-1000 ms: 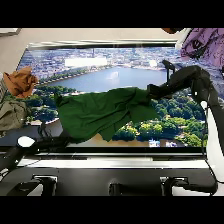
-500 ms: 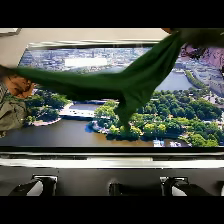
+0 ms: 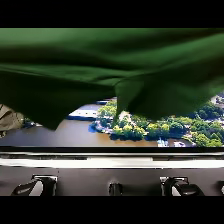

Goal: Fold the clothes and pants, and hang the long-sleeved shirts on hangers.

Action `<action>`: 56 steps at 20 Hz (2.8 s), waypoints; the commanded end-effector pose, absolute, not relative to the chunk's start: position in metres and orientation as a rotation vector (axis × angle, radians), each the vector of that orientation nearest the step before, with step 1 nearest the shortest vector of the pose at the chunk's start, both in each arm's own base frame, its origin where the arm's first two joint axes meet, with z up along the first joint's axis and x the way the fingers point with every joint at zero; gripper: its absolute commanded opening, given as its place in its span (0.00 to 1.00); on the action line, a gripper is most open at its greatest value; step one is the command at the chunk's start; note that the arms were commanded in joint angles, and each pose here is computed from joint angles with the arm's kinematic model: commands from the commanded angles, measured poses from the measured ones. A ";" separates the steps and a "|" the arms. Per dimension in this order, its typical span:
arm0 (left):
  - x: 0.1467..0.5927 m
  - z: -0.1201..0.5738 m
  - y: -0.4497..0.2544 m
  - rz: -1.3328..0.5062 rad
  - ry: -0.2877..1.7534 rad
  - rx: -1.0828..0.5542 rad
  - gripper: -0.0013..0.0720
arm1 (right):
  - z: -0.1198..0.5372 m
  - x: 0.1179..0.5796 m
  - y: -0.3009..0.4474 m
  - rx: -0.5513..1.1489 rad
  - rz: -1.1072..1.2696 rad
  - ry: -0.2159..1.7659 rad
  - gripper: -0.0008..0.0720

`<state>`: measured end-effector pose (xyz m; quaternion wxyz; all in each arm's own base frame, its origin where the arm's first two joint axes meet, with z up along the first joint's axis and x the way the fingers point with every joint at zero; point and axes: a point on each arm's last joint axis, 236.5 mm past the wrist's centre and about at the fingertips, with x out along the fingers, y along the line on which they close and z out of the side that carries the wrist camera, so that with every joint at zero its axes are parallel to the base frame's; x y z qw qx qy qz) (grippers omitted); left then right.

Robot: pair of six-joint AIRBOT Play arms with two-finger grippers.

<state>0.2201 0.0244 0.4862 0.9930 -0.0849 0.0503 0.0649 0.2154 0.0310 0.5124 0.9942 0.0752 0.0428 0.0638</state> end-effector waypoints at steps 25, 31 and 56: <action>0.567 -0.015 -0.016 -0.017 1.062 -0.337 0.67 | -0.035 0.564 0.077 0.479 0.167 1.221 0.51; 0.469 0.028 0.053 0.097 1.183 -0.422 0.67 | 0.046 0.502 -0.024 0.467 0.274 1.174 0.50; 0.338 -0.003 0.034 0.158 1.364 -0.630 0.77 | -0.105 0.360 0.031 0.803 0.423 1.518 0.08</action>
